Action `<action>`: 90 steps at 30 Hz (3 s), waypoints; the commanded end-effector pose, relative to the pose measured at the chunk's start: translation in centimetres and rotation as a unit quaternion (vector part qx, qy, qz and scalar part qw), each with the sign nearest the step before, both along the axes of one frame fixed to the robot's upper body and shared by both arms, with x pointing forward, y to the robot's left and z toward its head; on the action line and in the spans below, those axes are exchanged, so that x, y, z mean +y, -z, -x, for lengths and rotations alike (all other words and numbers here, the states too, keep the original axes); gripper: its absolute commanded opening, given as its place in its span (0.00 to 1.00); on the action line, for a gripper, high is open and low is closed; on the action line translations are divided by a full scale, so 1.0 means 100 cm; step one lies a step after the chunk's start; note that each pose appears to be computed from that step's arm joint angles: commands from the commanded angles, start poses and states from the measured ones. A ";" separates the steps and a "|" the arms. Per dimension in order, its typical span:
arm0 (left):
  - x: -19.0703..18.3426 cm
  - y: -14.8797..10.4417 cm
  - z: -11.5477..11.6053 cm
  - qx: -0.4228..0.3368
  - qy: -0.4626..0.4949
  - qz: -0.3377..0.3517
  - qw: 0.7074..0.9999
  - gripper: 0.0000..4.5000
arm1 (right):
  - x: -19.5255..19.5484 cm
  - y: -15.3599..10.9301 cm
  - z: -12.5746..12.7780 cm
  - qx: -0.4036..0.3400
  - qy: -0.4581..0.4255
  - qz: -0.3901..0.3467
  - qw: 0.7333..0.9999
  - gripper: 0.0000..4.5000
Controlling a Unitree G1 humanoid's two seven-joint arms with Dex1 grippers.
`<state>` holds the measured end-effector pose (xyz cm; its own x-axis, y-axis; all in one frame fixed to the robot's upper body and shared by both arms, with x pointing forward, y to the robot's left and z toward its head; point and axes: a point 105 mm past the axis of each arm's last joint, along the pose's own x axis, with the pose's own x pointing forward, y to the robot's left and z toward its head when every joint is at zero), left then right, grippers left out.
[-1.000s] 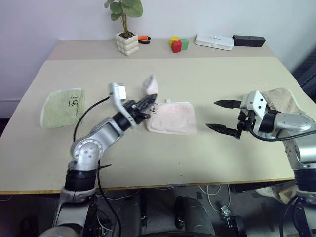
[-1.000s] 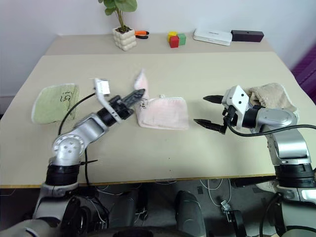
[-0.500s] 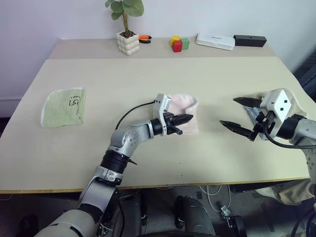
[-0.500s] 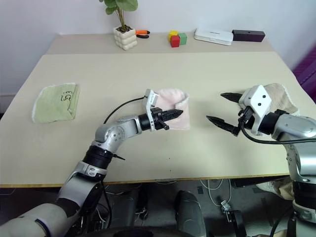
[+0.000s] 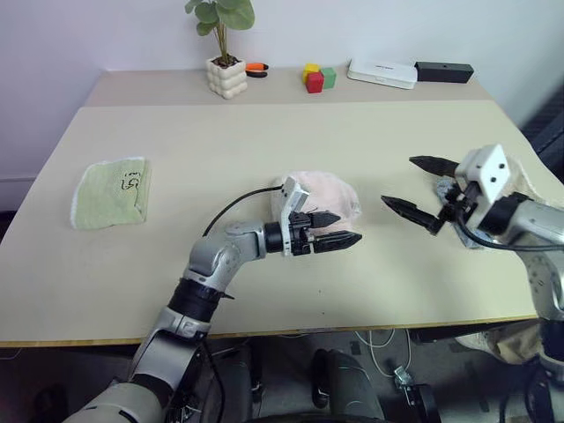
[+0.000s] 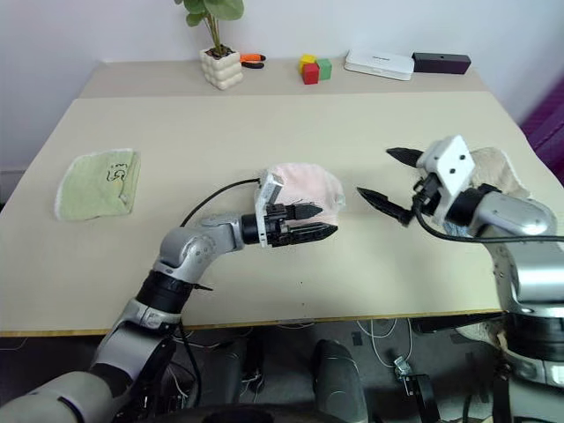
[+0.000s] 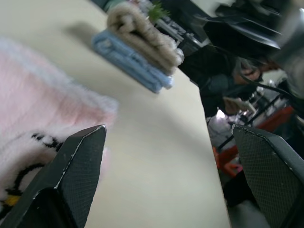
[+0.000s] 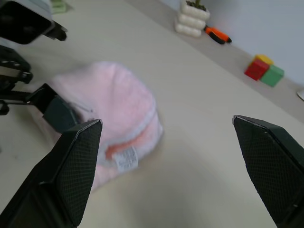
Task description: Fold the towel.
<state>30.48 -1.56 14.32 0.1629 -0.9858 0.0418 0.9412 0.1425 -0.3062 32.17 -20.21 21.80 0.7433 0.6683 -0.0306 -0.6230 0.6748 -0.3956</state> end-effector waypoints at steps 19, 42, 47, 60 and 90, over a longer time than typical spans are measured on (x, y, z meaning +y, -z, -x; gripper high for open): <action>0.046 -0.047 -0.101 -0.041 -0.350 0.102 0.930 0.00 | 0.090 0.005 -0.080 0.004 0.204 -0.213 0.956 0.00; 0.055 0.034 -0.104 0.047 -0.369 -0.024 0.928 0.00 | 0.063 0.124 -0.074 0.082 0.298 -0.096 0.946 0.00; 0.056 -0.010 -0.104 0.017 -0.358 0.059 0.932 0.31 | 0.071 0.108 -0.078 0.062 0.279 -0.114 0.951 0.00; 0.128 -0.072 -0.104 0.023 -0.370 0.123 0.921 1.00 | 0.002 0.013 -0.086 -0.086 0.299 -0.089 0.946 0.98; 0.088 0.039 -0.031 0.376 -0.182 0.005 0.909 1.00 | 0.036 0.010 0.014 0.035 -0.131 -0.040 0.990 0.98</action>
